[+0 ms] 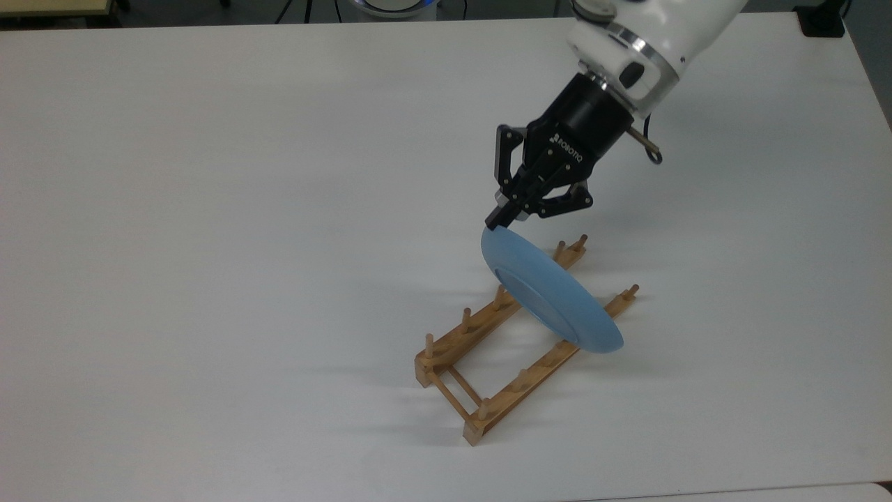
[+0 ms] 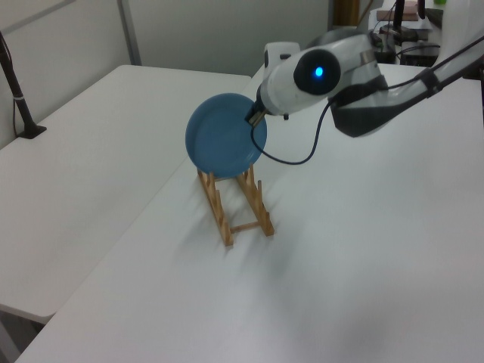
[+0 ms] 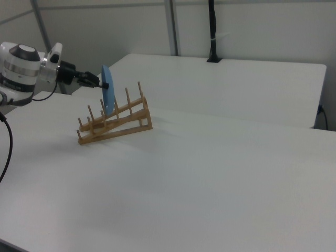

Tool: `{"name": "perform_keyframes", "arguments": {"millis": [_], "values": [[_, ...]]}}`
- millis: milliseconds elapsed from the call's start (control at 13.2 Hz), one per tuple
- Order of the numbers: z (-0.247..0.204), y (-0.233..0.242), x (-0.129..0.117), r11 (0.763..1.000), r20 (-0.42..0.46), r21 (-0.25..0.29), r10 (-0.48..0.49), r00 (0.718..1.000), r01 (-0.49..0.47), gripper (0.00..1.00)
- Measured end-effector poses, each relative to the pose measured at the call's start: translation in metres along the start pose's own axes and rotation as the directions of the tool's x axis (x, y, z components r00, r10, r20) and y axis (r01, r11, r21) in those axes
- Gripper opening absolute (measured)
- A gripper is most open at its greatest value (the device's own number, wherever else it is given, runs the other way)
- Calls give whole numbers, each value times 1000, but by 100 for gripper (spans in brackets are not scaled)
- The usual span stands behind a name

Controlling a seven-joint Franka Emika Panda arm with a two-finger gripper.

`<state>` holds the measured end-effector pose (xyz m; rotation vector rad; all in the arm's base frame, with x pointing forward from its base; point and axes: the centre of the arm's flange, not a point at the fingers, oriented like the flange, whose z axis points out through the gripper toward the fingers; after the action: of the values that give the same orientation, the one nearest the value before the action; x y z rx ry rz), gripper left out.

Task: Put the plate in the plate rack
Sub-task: 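Carry the upright plate over the wooden rack and lower it between pegs, then open the gripper and raise it away from the plate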

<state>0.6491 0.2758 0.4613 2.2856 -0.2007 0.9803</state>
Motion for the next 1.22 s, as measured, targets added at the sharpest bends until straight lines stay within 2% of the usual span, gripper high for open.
{"name": "perform_keyframes", "arguments": {"millis": [152,304,456,760,989,1065,1217], "values": [[5,-8,-6,1000,2,-2,-5,1000,5,5],[7,-10,-8,1000,5,-3,-6,1000,6,19],[6,-10,-8,1000,4,-1,-5,1000,5,26],[-4,-9,1,999,16,23,31,999,-32,63],[-27,8,25,988,77,87,119,990,-125,94],[-36,16,32,983,113,118,128,985,-141,100],[-53,35,42,970,207,206,89,974,-132,100]]}}
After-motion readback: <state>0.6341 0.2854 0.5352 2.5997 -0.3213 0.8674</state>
